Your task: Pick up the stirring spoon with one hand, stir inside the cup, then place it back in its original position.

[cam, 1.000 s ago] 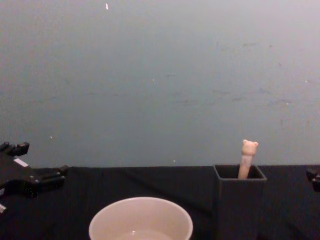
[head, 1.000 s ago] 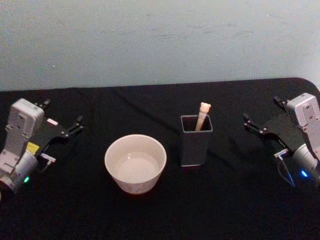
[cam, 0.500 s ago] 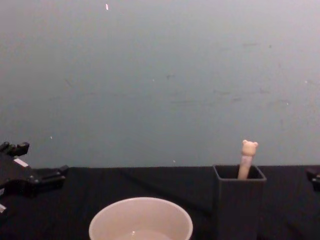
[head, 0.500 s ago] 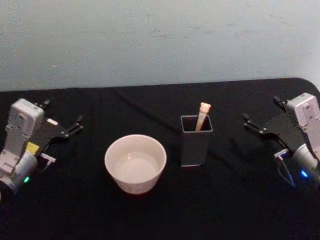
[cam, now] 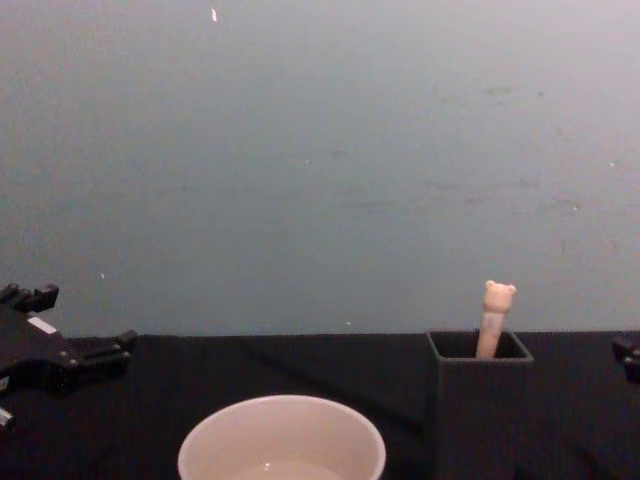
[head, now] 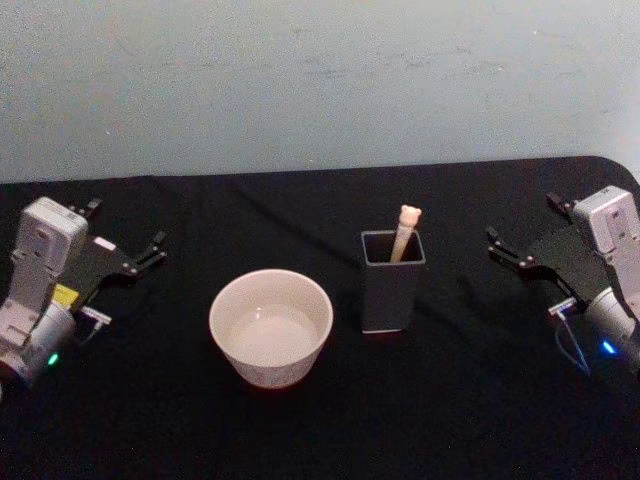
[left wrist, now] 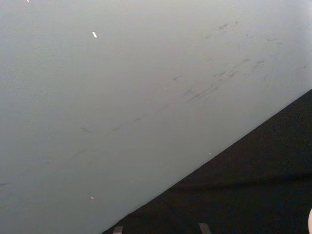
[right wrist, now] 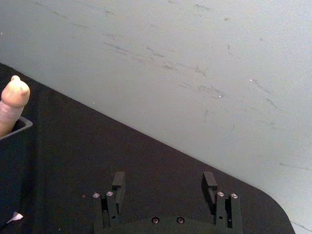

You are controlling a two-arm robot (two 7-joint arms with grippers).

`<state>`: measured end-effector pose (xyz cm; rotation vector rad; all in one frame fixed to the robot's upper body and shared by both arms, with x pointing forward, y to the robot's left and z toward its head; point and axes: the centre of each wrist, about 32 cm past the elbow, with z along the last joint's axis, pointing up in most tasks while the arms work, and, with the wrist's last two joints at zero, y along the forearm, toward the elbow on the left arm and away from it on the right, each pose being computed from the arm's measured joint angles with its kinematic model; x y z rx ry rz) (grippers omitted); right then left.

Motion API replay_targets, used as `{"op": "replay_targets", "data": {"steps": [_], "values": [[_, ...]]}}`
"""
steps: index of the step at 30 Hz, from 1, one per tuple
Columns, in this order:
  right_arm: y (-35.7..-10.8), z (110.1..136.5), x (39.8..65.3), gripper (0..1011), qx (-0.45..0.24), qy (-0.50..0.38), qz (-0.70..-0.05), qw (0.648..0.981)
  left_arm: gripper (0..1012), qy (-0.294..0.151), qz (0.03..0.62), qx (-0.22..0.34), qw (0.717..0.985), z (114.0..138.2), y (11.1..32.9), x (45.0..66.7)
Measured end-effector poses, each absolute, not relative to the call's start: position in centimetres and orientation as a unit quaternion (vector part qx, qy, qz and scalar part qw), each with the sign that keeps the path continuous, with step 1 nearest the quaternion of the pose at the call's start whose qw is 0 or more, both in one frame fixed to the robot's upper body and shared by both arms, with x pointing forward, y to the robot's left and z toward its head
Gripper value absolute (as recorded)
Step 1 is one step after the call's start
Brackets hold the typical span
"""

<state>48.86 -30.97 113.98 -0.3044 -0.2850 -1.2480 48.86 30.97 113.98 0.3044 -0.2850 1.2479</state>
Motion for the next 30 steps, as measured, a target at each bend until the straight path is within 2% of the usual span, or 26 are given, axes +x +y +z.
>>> {"op": "replay_targets", "data": {"steps": [30], "values": [[-30.97,113.98,48.86,1002,-0.141,-0.132,-0.580,0.791,1001,-0.132,0.580,0.141,0.791,113.98,30.96,48.86]]}}
